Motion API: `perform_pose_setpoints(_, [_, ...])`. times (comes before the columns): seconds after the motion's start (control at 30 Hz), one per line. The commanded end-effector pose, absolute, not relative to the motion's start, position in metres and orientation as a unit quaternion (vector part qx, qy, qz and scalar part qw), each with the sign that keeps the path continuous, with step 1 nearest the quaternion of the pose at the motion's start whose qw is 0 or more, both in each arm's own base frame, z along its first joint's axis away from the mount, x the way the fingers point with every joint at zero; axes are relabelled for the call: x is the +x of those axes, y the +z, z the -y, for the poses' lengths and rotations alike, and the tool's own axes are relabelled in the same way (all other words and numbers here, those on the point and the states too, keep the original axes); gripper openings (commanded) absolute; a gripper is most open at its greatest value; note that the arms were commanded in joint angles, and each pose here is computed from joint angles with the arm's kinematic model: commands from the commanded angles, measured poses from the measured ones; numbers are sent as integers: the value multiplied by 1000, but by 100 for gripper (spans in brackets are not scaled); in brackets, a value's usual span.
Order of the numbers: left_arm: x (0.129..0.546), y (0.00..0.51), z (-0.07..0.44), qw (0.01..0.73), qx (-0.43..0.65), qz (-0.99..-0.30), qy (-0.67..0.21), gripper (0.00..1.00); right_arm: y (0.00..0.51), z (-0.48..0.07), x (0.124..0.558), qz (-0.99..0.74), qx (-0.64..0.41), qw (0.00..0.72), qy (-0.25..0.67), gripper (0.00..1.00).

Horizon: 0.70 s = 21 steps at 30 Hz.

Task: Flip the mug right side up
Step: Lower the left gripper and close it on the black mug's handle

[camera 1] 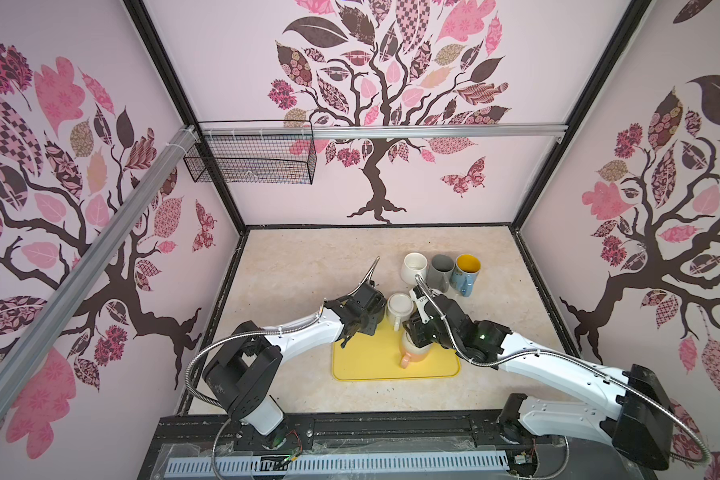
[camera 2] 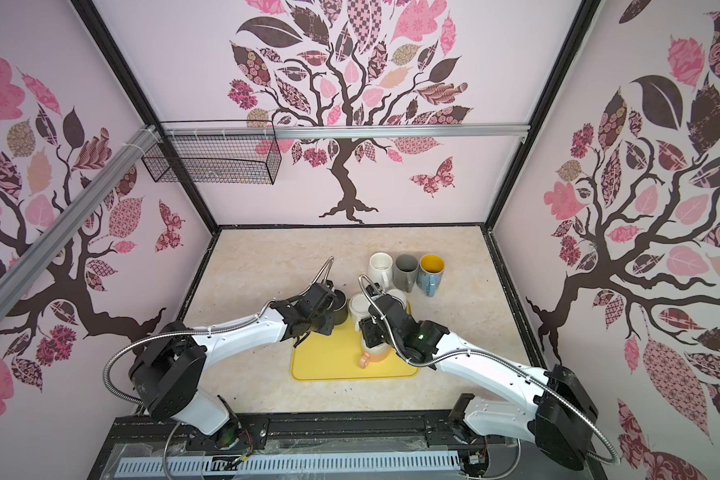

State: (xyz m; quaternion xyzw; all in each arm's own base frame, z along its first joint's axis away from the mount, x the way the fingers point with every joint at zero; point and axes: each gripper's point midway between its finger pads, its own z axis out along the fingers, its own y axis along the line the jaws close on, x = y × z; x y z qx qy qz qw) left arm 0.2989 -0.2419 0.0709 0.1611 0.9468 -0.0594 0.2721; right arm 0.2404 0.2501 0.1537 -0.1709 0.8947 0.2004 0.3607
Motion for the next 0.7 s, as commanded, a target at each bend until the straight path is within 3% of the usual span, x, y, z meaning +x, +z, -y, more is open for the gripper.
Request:
perform_pose_setpoints(0.0, [312, 88, 247, 304, 152, -939, -55, 18, 164, -253, 238, -886, -166, 371, 223, 43])
perform_pose_setpoints(0.23, [311, 93, 243, 318, 154, -935, -38, 0, 167, -253, 238, -884, -160, 375, 230, 43])
perform_pose_setpoints(0.67, [307, 112, 225, 343, 161, -926, 13, 0, 174, -260, 234, -879, -158, 371, 255, 43])
